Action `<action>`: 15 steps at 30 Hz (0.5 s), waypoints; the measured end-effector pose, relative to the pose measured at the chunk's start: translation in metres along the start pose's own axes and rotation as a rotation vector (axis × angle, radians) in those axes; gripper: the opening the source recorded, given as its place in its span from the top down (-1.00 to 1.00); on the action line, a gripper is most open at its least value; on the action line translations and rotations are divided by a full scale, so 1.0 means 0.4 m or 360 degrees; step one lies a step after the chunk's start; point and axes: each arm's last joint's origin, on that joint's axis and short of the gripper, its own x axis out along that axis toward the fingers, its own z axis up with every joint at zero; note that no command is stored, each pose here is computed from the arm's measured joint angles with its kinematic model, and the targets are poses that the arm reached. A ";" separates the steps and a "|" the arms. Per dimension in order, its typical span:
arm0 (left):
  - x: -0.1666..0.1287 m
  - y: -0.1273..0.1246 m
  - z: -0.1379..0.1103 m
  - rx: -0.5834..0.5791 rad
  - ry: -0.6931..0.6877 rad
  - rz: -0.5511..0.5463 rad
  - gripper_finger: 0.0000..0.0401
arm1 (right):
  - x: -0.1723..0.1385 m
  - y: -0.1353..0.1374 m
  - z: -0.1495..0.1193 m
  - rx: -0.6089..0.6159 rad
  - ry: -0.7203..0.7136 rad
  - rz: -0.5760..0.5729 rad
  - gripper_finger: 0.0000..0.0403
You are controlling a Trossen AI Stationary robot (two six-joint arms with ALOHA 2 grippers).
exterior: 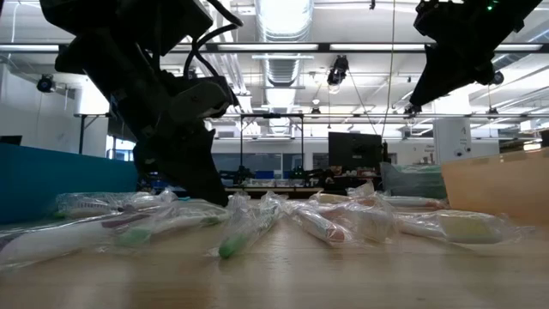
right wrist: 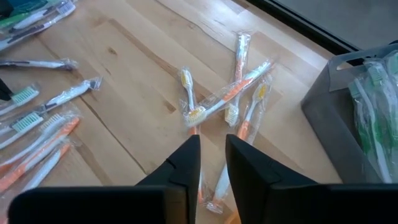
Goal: Pick & Place Toothbrushes
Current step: Put the green toothbrush into the black bin
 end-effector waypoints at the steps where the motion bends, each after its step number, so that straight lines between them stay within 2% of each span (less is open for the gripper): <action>1: 0.000 0.000 0.000 0.0008 0.0000 0.0001 0.99 | 0.000 0.000 0.000 0.0000 0.0000 0.0000 0.67; 8: -0.014 -0.006 0.014 0.0051 -0.0037 -0.0020 0.99 | 0.000 0.000 0.000 0.0001 0.0000 0.0002 0.74; 15: -0.072 -0.011 0.058 0.0101 -0.0186 -0.0064 1.00 | 0.004 0.002 -0.004 0.0016 -0.0008 0.0017 0.75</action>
